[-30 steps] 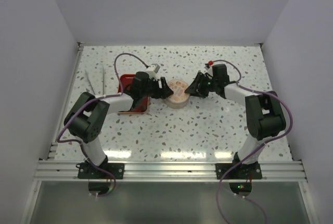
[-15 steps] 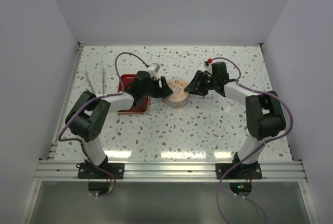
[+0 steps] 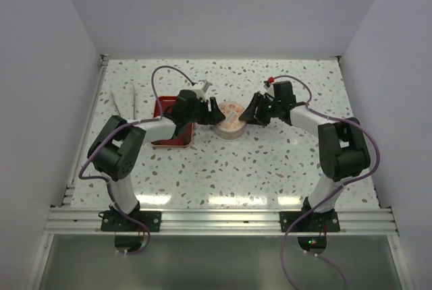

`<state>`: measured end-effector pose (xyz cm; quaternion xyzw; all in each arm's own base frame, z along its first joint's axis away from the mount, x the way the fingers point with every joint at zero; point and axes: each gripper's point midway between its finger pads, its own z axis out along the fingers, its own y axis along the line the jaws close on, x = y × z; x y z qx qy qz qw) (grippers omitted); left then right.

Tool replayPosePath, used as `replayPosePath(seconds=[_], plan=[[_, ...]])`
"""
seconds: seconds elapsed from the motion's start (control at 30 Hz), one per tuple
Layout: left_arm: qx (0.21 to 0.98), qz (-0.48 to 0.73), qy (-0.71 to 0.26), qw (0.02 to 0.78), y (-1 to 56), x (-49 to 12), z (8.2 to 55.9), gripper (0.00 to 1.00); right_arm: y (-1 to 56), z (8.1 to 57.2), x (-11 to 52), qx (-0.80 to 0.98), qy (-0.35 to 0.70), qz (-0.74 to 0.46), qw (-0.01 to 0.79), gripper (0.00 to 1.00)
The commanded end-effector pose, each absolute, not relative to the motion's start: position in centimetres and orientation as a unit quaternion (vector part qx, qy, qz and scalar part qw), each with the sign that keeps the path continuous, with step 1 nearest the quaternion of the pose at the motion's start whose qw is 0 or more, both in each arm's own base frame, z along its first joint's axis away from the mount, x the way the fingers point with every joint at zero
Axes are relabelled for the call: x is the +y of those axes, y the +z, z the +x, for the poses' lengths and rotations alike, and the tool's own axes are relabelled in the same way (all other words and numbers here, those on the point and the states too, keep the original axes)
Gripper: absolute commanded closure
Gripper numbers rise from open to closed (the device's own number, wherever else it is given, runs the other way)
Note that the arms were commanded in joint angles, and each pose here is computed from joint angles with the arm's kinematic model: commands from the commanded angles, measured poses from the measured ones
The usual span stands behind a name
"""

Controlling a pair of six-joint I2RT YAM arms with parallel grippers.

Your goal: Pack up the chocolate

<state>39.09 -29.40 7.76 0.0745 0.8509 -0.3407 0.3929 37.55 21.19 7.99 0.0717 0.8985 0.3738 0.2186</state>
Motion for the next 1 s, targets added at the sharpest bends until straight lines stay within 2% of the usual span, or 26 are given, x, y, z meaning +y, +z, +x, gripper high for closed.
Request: replayPosePath(seconds=[0.0, 0.37, 0.47, 0.8, 0.97], plan=[[0.853, 0.093, -0.342, 0.383, 7.6, -30.4, 38.9, 0.32, 10.3, 38.6, 22.7, 0.888, 0.389, 0.038, 0.243, 0.5], [0.859, 0.094, -0.321, 0.387, 7.4, -29.9, 39.4, 0.33, 10.2, 39.4, 22.0, 0.894, 0.365, 0.037, 0.258, 0.45], [0.861, 0.096, -0.318, 0.385, 7.3, -29.9, 39.4, 0.32, 10.2, 39.5, 21.9, 0.896, 0.36, 0.037, 0.259, 0.41], [0.864, 0.099, -0.302, 0.391, 7.5, -29.6, 40.0, 0.32, 10.5, 40.1, 21.8, 0.895, 0.353, 0.036, 0.269, 0.4], [0.864, 0.099, -0.299, 0.392, 7.6, -29.6, 40.3, 0.28, 10.7, 40.7, 21.5, 0.897, 0.343, 0.038, 0.277, 0.39]])
